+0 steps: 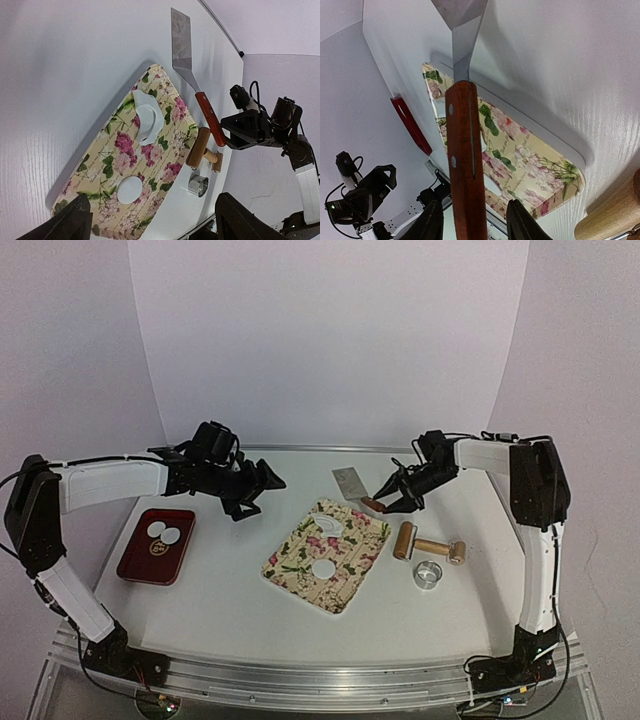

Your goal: Roll out the dumpling wrappers from the dough

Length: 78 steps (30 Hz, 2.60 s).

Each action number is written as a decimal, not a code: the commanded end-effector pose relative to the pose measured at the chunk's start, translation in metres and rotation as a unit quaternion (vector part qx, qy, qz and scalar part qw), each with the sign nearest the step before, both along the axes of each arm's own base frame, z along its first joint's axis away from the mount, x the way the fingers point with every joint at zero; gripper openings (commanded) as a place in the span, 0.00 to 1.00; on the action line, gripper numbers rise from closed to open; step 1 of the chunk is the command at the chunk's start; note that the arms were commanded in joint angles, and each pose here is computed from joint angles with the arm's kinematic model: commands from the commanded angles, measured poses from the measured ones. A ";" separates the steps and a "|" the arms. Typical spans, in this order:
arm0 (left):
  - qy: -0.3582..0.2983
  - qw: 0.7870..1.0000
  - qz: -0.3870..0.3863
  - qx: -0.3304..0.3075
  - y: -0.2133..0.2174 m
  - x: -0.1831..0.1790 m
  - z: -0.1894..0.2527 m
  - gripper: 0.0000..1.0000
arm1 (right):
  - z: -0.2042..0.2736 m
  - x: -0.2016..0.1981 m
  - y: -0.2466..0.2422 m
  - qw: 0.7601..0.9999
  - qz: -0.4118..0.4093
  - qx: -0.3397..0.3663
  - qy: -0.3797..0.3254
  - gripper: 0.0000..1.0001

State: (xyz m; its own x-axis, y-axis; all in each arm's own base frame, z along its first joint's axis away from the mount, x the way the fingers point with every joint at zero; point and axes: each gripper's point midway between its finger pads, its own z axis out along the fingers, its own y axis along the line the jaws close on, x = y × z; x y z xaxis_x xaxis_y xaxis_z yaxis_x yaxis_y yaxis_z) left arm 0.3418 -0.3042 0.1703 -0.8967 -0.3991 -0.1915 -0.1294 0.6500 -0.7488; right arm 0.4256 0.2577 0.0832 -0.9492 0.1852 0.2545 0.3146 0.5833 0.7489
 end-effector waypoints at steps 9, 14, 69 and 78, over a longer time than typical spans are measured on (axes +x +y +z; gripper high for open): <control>-0.022 0.999 -0.010 -0.032 -0.010 0.006 0.023 0.85 | -0.004 -0.017 0.046 0.999 0.035 0.024 0.003 0.49; -0.020 0.999 -0.007 -0.039 -0.008 0.003 0.023 0.85 | -0.005 -0.018 0.048 0.999 0.030 0.025 0.011 0.22; -0.139 0.945 -0.089 -0.282 -0.065 0.010 0.146 0.00 | 0.161 -0.113 0.085 0.962 -0.001 0.010 -0.273 0.94; -0.080 0.940 -0.300 -0.141 -0.032 -0.068 0.086 0.00 | 0.166 -0.114 0.049 0.938 0.100 -0.072 -0.325 0.98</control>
